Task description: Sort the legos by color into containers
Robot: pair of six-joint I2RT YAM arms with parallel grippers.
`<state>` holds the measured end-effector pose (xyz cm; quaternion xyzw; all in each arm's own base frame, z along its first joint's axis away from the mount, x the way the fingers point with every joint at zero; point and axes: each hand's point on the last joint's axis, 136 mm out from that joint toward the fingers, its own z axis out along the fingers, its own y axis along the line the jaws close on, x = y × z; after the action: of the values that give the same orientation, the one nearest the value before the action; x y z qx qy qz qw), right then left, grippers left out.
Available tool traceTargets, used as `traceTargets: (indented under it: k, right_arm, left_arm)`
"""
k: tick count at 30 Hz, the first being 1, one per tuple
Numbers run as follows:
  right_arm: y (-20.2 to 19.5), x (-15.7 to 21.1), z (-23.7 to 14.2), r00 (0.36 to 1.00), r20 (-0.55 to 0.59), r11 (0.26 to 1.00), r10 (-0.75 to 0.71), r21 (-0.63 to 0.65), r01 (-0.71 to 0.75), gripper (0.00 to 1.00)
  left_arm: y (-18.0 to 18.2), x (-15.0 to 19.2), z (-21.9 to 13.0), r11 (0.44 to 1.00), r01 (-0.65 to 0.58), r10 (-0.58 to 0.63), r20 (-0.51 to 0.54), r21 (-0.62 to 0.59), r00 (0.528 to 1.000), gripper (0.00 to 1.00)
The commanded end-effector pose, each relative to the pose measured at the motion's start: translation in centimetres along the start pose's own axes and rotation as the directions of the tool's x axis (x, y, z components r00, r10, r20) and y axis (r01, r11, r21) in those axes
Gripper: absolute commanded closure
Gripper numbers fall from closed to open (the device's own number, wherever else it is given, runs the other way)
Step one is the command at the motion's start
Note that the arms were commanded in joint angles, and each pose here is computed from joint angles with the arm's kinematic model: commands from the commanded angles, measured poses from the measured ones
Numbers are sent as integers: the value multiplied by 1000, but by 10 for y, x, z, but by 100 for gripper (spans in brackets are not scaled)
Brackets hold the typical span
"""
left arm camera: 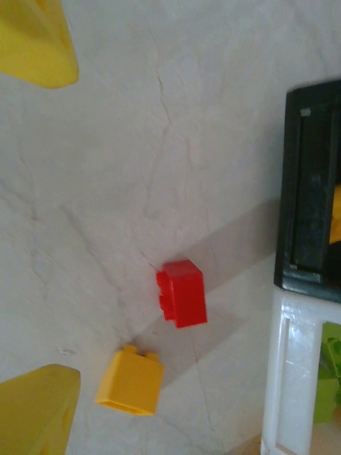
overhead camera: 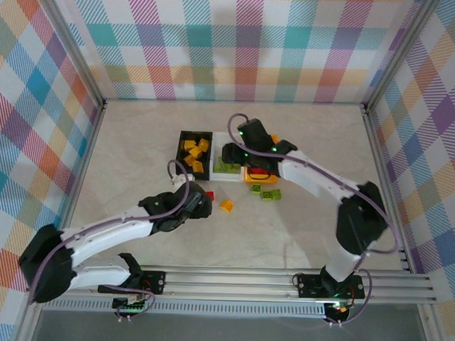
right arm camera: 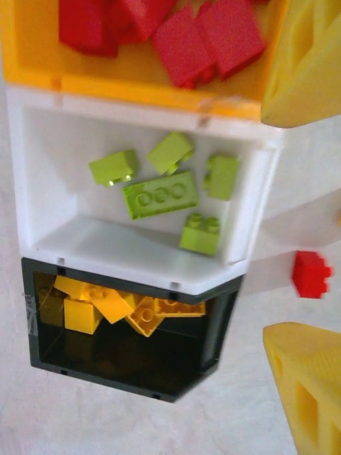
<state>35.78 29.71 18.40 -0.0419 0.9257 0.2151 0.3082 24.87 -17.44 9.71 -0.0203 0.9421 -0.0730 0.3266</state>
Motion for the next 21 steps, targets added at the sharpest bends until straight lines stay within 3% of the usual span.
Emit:
traceTargets:
  k: [1, 9, 16, 21]
  right_arm:
    - [-11, 14, -16, 999, 22, 999, 39, -16, -39, 27]
    - [-40, 48, -51, 997, 35, 998, 69, 1, -69, 26]
    - [-50, 56, -59, 996, 51, 997, 79, 15, -80, 25]
    - [-63, 66, -54, 995, 44, 994, 95, 52, -97, 25]
  left_arm:
    - [-40, -24, 21, 993, 11, -12, 4, 119, 1000, 6]
    - [-49, -21, 74, 999, -18, 21, -57, 47, 998, 21]
    - [-34, -8, 84, 999, -42, 41, -70, -11, 997, 50]
    - [-28, -2, 84, 998, -60, 57, -82, -27, 995, 63]
